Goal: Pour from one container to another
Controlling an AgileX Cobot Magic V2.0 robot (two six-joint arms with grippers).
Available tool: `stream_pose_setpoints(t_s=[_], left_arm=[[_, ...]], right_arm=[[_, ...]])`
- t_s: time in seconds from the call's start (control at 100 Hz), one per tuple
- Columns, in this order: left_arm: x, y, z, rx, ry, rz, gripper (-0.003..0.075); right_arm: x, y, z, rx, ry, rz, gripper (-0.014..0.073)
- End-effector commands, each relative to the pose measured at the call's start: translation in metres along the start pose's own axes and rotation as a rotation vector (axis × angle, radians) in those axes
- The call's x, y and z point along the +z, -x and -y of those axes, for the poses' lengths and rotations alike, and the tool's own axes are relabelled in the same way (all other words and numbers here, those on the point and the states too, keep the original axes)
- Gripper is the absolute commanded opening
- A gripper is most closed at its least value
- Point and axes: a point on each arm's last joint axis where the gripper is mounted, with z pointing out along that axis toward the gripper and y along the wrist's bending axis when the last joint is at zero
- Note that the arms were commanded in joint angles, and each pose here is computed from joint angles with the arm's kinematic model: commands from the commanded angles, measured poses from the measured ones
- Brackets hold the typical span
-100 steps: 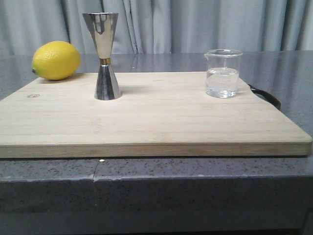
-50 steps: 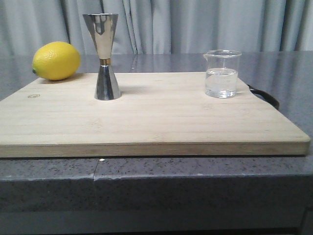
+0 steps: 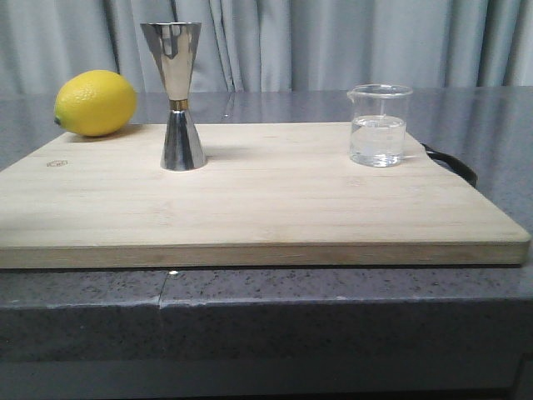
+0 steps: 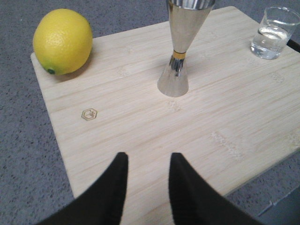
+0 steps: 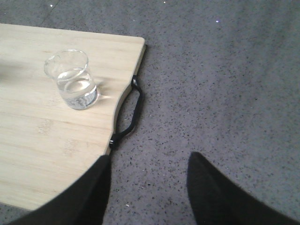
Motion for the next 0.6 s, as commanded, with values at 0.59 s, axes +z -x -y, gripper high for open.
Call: stream_pose_setpoints(t_s=[0.59], left_arm=[[0.103,0.023,0.038,0.044,-0.034,0.311,0.0523]], right_arm=[[0.015,0.024,0.002,0.081,0.008,0.112,0.0403]])
